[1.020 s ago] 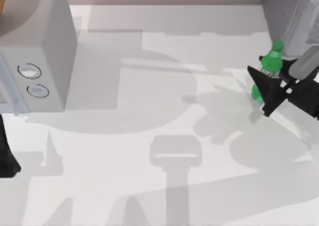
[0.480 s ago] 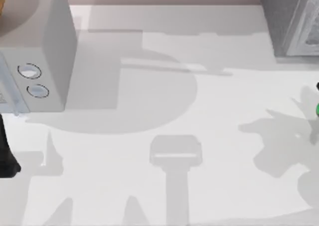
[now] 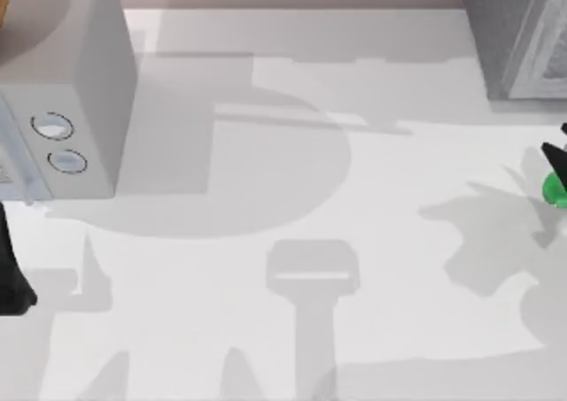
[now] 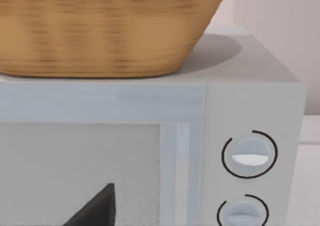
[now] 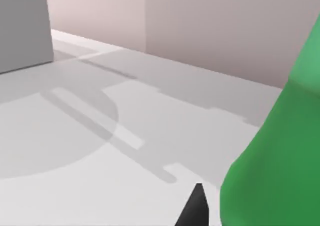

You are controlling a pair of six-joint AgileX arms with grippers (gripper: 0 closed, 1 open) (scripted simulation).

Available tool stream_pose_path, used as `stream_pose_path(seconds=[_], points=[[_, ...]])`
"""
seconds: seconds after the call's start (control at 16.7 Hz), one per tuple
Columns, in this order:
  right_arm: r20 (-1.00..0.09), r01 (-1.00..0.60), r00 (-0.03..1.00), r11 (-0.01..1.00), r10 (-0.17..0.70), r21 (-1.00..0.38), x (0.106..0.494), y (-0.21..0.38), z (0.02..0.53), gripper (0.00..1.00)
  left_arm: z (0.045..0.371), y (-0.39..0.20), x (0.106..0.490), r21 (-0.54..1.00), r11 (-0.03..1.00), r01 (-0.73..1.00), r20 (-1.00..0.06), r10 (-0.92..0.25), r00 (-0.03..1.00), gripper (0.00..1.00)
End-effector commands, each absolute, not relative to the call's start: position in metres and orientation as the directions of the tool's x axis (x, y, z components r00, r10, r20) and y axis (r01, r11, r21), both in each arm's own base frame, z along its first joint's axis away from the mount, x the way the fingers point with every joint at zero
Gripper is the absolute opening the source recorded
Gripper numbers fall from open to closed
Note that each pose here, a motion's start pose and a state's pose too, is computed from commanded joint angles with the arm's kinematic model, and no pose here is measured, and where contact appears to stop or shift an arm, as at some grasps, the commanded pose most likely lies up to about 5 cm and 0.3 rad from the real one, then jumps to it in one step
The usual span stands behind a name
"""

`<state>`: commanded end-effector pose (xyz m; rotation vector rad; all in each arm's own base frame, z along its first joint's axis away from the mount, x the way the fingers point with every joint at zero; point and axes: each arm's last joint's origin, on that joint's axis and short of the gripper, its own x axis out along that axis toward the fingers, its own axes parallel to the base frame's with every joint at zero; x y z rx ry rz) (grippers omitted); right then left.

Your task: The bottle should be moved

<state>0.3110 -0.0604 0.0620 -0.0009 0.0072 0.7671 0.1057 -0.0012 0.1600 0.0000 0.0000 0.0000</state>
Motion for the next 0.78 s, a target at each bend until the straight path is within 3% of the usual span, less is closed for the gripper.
stream_pose_path(seconds=[0.48, 0.78], points=[[-0.008, -0.694, 0.720, 0.720, 0.694, 0.004, 0.331, -0.037, 0.042, 0.00, 0.160, -0.001, 0.106, 0.000, 1.000, 0.000, 0.000, 0.000, 1.000, 1.00], [-0.008, -0.694, 0.720, 0.720, 0.694, 0.004, 0.331, -0.037, 0.042, 0.38, 0.160, -0.001, 0.106, 0.000, 1.000, 0.000, 0.000, 0.000, 1.000, 1.00]])
